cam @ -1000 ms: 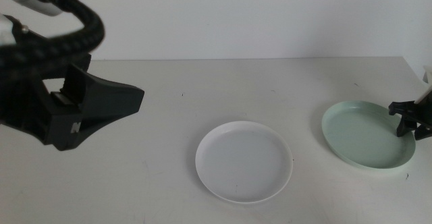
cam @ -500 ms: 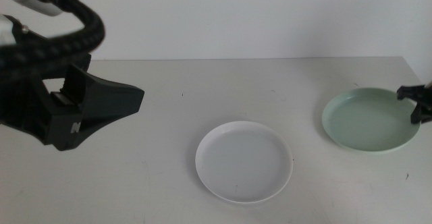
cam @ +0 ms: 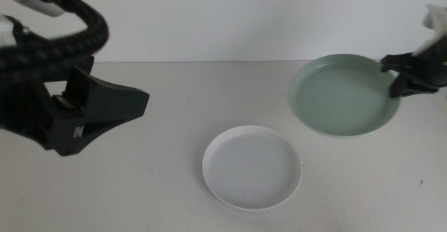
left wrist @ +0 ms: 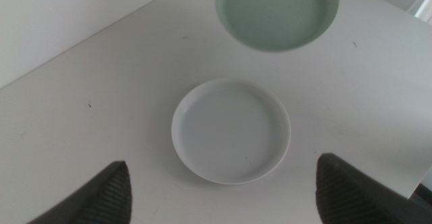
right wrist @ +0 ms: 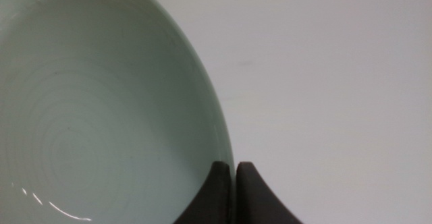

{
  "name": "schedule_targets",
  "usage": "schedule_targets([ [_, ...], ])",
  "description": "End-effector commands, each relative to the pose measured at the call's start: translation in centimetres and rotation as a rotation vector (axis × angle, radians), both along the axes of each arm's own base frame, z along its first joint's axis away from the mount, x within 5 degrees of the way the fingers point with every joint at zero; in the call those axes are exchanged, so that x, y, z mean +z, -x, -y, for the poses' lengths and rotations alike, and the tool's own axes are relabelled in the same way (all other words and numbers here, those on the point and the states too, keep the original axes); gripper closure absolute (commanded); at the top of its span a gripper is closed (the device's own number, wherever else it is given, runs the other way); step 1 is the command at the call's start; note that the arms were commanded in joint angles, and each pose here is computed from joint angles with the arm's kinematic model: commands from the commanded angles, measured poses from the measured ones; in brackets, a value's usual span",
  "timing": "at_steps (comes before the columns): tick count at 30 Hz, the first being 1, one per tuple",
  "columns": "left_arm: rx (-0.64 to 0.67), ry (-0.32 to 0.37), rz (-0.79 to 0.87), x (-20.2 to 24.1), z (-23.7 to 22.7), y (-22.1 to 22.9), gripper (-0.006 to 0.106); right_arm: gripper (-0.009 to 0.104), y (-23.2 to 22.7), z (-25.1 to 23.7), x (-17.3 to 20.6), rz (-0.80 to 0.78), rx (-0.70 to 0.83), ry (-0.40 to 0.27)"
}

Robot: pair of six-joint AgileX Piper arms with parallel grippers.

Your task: Stack the three bowls on top of each other.

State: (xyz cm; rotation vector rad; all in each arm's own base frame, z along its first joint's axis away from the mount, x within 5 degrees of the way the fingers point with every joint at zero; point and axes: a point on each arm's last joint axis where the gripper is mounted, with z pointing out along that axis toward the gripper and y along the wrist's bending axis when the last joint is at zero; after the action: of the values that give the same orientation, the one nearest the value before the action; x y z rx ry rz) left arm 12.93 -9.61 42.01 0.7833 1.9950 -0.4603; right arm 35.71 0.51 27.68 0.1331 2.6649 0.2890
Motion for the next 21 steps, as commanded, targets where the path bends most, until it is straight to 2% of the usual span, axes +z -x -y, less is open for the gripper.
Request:
schedule_targets([
  [1, 0.006, 0.073, 0.066, 1.4, 0.1, 0.1, -0.005, 0.096, 0.5, -2.1, 2.7, 0.092, 0.039, -0.047],
  [8, 0.006, 0.073, 0.066, 1.4, 0.1, 0.1, -0.005, 0.096, 1.3, -8.5, 2.8, 0.107, 0.189, -0.099],
  [13, 0.006, 0.073, 0.066, 1.4, 0.1, 0.1, -0.005, 0.096, 2.0, -12.1, 2.2, 0.092, 0.283, -0.104],
  [21, 0.007, 0.070, 0.068, 1.4, 0.0, 0.1, -0.005, 0.096, 1.4, -14.6, -0.8, 0.021, 0.321, -0.102],
])
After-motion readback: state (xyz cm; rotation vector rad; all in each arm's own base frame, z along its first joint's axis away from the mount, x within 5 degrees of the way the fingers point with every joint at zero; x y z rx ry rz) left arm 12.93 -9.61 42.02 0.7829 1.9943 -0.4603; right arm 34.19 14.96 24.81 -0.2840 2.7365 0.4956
